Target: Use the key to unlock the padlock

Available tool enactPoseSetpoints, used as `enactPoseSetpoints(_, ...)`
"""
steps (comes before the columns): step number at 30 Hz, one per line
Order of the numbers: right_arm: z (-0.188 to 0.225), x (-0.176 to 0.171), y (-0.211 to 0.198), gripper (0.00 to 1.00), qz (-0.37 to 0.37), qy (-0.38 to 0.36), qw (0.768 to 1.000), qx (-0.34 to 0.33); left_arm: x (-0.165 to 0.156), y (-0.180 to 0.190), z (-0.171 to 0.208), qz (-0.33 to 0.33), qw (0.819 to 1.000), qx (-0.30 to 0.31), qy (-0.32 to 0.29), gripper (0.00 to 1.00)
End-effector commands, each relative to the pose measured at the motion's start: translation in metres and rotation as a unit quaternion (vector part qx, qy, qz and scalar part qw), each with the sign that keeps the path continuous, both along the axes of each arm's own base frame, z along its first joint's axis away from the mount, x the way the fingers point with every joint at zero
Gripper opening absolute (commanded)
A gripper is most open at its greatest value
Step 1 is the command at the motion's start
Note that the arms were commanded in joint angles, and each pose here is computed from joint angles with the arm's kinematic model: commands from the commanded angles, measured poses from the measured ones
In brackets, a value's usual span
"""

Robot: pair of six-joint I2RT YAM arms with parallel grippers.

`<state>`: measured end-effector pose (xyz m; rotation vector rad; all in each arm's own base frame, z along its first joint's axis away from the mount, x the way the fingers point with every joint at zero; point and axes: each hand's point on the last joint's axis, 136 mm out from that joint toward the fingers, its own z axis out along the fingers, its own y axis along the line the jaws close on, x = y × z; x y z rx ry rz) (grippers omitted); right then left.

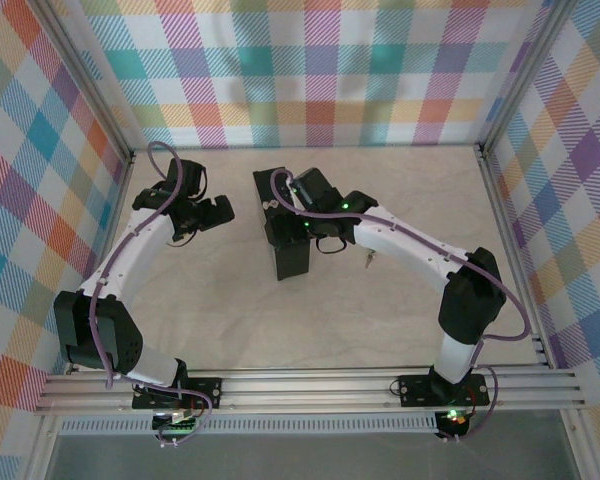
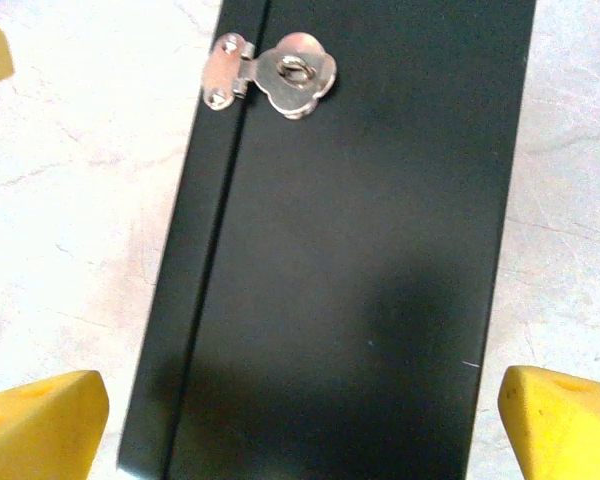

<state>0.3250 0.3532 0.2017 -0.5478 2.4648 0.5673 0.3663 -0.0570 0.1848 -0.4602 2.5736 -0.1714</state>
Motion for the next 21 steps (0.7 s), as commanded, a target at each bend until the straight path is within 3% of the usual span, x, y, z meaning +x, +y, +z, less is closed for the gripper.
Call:
enactPoseSetpoints(1, 0.003, 0.001, 0.013, 1.0, 0.012, 0.002, 1.0, 0.013, -0.005, -0.006, -0.005, -0.015, 1.0, 0.001, 0.011, 1.0)
enactPoseSetpoints(16, -0.04, -0.002, 0.002, 0.99, 0.002, 0.027, 0.998, -0.059, -0.007, -0.007, -0.002, -0.021, 1.0, 0.005, 0.01, 1.0)
enactPoseSetpoints(21, -0.044, -0.005, -0.003, 0.82, -0.024, 0.05, 0.998, -0.022, -0.008, -0.014, 0.0, -0.04, 0.999, 0.014, 0.01, 1.0)
